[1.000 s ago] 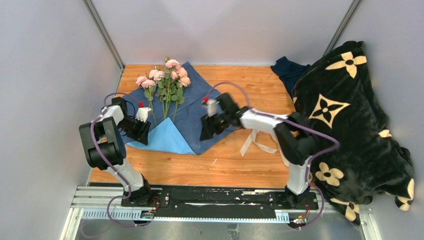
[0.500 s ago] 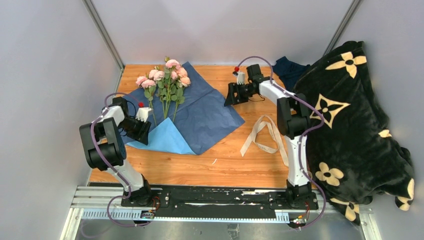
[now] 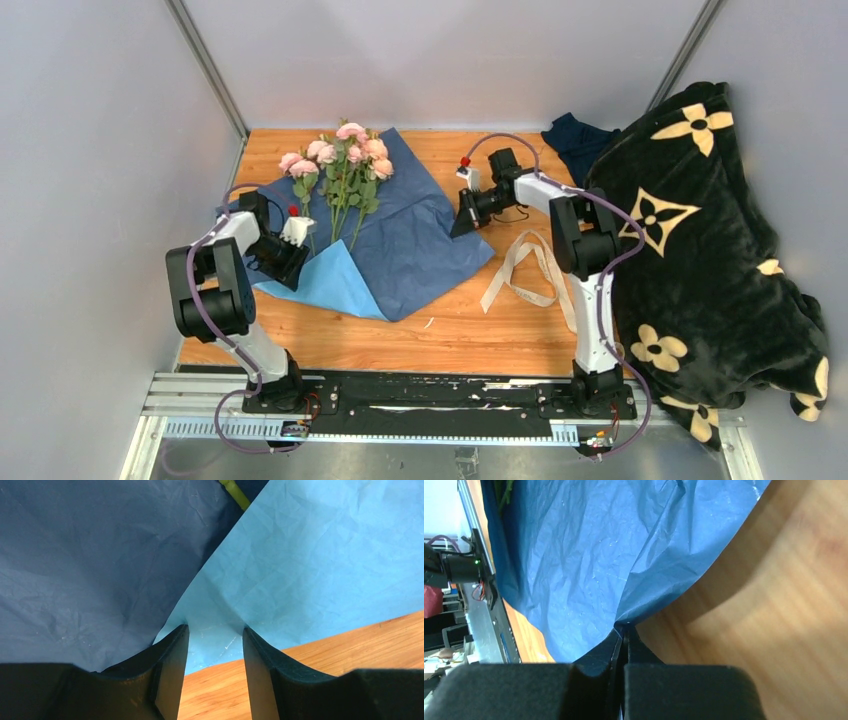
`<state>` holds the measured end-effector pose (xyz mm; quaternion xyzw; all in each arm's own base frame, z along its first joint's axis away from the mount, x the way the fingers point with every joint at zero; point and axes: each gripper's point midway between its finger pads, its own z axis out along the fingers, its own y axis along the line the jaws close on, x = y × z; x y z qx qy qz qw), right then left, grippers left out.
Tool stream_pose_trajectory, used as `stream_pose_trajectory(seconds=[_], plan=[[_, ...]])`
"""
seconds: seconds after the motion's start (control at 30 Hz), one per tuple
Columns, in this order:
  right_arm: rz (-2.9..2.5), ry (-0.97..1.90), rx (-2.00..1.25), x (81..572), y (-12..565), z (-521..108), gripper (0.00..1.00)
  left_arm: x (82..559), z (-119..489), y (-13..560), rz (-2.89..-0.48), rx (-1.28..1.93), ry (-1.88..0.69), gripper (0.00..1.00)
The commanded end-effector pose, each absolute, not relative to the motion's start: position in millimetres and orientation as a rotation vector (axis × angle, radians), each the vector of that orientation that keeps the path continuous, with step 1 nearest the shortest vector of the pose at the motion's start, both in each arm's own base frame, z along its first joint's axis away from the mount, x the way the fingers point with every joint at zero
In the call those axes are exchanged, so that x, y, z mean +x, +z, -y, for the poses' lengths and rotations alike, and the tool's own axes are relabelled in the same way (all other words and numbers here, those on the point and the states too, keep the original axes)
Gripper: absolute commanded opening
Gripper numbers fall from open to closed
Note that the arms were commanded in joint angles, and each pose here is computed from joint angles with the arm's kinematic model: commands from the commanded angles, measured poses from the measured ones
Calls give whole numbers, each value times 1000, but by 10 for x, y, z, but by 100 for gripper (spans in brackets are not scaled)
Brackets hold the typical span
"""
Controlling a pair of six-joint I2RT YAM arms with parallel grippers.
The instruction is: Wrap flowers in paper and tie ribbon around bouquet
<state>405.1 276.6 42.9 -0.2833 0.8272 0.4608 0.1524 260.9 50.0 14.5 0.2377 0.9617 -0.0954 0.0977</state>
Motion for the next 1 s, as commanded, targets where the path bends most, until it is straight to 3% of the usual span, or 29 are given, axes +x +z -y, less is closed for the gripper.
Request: stream_pose_trajectory(seconds=[0.0,0.27,0.37,0.43,0.53,0.67,0.77,0.9,0.97], plan=[[-2351,1259,-786,3989,706,-2384,0,2502,-207,-102,-2829,855,-358,49],[-2643,828,-603,4039,610,-1177,1,2572,719,-16,-2717,1254,-436,49],[-2705,528,-528,4336,652,-670,17,2593,1181,-20,-2657,1401,-489,49],[-2754,347,-416,4528,698,-379,34,2659,1474,14,-2622,1438,-548,48],[-2744,167,-301,4690,992,-172,38,2806,1707,103,-2616,1381,-633,48],[-2595,-10,-371,4663,1345,-747,42,2887,1761,197,-2596,1349,-635,48],[-2421,131,-565,4399,1573,-1508,47,2871,1726,165,-2620,1332,-612,49],[-2273,885,-739,3567,1560,-2555,51,2799,1667,111,-2652,1326,-596,49],[-2266,1046,-721,3355,1389,-2739,56,2789,1651,110,-2653,1316,-584,48]])
